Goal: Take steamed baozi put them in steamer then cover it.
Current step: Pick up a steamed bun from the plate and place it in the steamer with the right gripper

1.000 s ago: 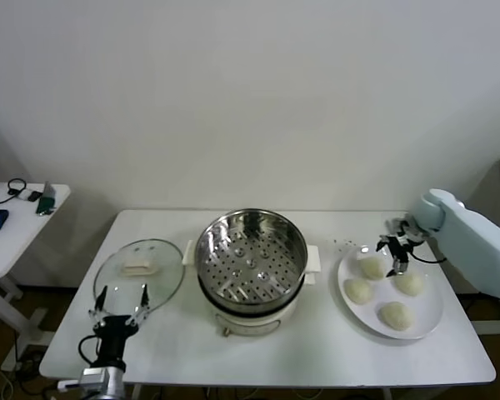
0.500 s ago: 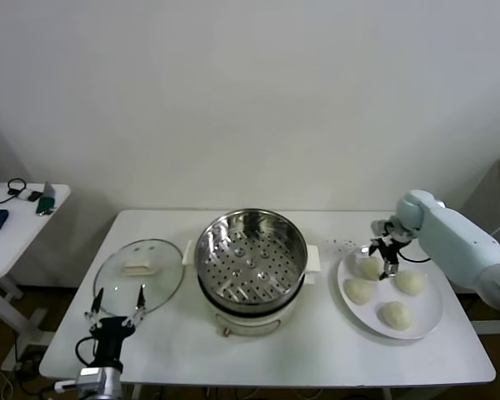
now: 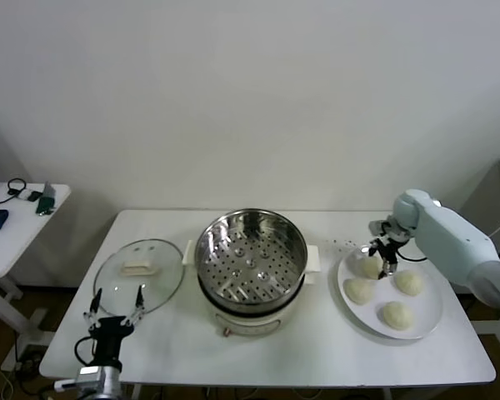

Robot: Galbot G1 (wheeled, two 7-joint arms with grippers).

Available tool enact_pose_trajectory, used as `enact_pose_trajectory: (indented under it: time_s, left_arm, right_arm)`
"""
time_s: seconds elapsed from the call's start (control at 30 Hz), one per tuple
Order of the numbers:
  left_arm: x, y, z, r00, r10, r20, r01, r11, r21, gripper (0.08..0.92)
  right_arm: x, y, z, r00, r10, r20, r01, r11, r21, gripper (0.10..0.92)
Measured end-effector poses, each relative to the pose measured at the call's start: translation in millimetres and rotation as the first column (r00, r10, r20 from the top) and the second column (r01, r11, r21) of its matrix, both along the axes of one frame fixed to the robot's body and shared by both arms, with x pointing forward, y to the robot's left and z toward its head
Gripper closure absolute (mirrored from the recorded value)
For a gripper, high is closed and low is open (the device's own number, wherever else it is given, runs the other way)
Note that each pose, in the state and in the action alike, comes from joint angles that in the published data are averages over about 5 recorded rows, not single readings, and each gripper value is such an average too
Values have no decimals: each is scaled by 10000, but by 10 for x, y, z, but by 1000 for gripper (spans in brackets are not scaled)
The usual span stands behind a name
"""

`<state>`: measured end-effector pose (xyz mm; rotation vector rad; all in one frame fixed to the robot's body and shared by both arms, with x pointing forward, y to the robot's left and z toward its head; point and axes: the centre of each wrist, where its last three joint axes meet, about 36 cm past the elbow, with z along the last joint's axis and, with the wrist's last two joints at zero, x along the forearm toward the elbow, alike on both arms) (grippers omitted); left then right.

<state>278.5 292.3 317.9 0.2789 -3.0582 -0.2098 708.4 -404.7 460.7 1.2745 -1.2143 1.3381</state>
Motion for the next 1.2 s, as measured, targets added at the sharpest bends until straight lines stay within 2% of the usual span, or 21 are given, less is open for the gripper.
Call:
enact_pose_trajectory:
  time_s: [0.3, 0.47, 0.6, 0.73, 0.9, 1.2]
  left_arm:
    - [-3, 28, 18, 10000, 71, 6, -71, 10000, 5, 177]
    - [-15, 32, 19, 10000, 48, -27, -48, 10000, 29, 177]
    - [-19, 20, 23, 10000, 3, -42, -2, 10000, 26, 177]
    - [-25, 12, 36, 10000, -66, -53, 66, 10000, 45, 177]
    - [-33, -1, 42, 9999, -152, -73, 153, 9999, 80, 177]
    - [-53, 2, 86, 9999, -113, -72, 114, 9999, 104, 177]
  right_arm:
    - [87, 82, 387, 9959, 868, 246, -864, 9961, -182, 326]
    - [194, 380, 915, 9725, 2226, 690, -2199, 9745, -447, 327]
    - [241, 744, 1415, 9275, 3589, 1047, -3522, 9327, -772, 327]
    - [228, 1178, 1913, 8556, 5010, 1302, -4883, 8646, -1184, 327]
    - [138, 1808, 2365, 7302, 6684, 1415, -6466, 7430, -1729, 327]
    - [-157, 3014, 2601, 4527, 8870, 915, -8498, 4602, -2570, 327]
